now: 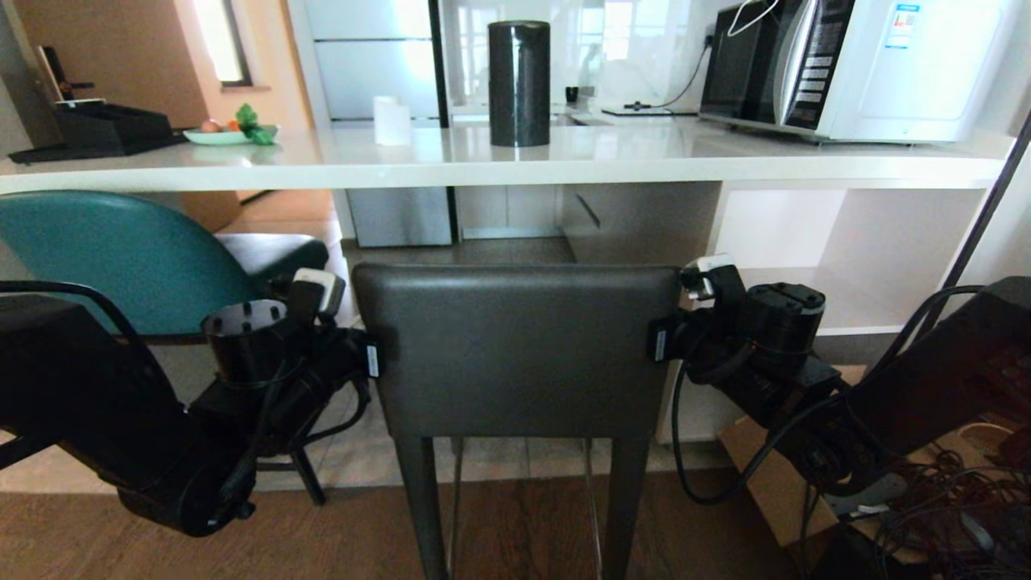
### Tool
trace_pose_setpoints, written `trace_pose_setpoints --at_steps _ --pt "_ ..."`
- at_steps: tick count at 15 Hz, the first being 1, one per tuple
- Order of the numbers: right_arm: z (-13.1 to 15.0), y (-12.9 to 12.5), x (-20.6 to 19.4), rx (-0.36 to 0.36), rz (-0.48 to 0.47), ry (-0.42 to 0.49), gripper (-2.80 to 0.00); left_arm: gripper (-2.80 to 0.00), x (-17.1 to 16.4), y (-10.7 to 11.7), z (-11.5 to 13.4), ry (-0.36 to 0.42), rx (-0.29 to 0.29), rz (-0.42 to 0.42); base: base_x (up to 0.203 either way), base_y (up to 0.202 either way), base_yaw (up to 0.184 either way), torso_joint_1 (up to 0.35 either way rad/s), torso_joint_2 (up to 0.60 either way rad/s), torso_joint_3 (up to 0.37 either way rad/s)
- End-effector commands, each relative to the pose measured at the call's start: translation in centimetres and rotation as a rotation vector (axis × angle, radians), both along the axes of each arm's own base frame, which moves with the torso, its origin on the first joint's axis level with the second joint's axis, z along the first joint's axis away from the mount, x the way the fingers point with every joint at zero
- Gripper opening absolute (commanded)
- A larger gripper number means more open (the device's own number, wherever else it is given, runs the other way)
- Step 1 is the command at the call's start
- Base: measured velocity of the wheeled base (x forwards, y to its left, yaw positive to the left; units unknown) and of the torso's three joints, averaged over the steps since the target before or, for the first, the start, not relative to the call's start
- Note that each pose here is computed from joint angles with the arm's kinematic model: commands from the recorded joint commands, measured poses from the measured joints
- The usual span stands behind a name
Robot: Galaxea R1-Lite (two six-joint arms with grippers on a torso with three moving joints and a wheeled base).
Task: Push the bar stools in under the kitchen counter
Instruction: Push the gray chair back under the dining table
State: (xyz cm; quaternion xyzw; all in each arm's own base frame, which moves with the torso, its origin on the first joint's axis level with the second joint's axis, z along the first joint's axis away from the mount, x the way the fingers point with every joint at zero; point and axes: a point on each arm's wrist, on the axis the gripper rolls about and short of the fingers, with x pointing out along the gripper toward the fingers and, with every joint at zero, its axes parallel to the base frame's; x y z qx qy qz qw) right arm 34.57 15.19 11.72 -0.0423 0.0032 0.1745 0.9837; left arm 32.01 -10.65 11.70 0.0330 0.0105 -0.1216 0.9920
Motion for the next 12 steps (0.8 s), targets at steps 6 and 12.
trace_pose_setpoints --at_steps 6,12 --pt "-0.5 0.3 0.4 -0.003 -0.006 0.001 -2.80 -2.80 -0.8 0.6 -0.9 0.043 0.016 0.019 0.019 0.000 0.000 -0.002 0.00 0.001" --pt "-0.7 0.4 0.5 -0.004 -0.008 0.002 -2.80 -2.80 -0.9 0.8 -1.1 0.045 0.029 0.020 0.187 0.000 0.001 -0.001 0.00 0.005"
